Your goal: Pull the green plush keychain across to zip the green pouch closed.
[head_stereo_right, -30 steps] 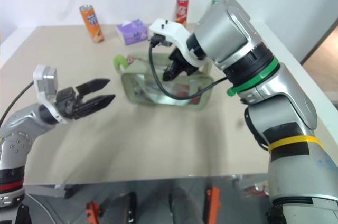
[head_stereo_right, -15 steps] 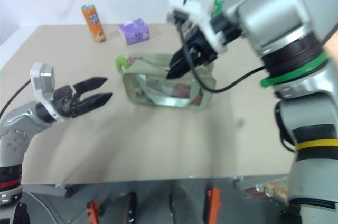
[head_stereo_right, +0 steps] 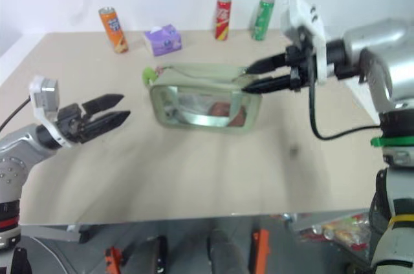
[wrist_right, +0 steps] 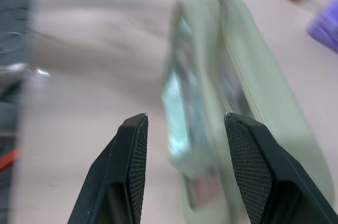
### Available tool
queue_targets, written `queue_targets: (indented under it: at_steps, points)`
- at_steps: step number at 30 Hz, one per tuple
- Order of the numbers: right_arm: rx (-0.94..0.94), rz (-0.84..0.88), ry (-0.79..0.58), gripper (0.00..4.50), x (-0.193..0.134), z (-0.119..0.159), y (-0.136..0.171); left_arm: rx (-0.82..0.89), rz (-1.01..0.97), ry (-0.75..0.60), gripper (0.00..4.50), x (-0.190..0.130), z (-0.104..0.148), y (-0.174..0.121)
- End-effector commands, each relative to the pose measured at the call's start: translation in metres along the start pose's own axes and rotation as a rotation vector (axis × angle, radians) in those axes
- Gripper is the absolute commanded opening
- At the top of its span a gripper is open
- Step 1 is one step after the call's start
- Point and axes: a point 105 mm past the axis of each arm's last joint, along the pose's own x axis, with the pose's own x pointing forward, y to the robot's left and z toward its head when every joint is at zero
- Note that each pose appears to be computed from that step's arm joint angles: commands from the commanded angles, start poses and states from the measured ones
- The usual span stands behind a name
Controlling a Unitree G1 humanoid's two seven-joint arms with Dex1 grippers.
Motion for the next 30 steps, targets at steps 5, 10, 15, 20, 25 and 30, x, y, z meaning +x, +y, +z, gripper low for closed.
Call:
queue_targets:
  at_steps: [5,10,15,20,25,30]
  points:
    - [-0.060,-0.166,-0.053,2.34,-0.010,0.003,-0.003,0.020,0.000,0.011,4.50,-0.003,0.008,0.003]
    - [-0.032,-0.186,-0.054,2.34,-0.009,-0.003,-0.003,0.017,-0.004,0.016,4.50,-0.001,0.008,0.004]
    - [-0.015,-0.236,-0.010,2.34,-0.016,-0.017,-0.012,0.017,-0.009,0.019,4.50,-0.001,0.008,0.002]
    - [0.010,-0.258,0.031,2.34,-0.014,-0.035,-0.017,0.022,-0.007,0.012,4.50,-0.002,0.011,0.000]
    - [0.033,-0.262,0.032,2.34,-0.011,-0.041,-0.021,0.024,0.000,0.009,4.50,-0.002,0.011,0.001]
    - [0.031,-0.246,0.022,2.34,-0.007,-0.037,-0.021,0.024,0.007,0.005,4.50,-0.003,0.011,0.001]
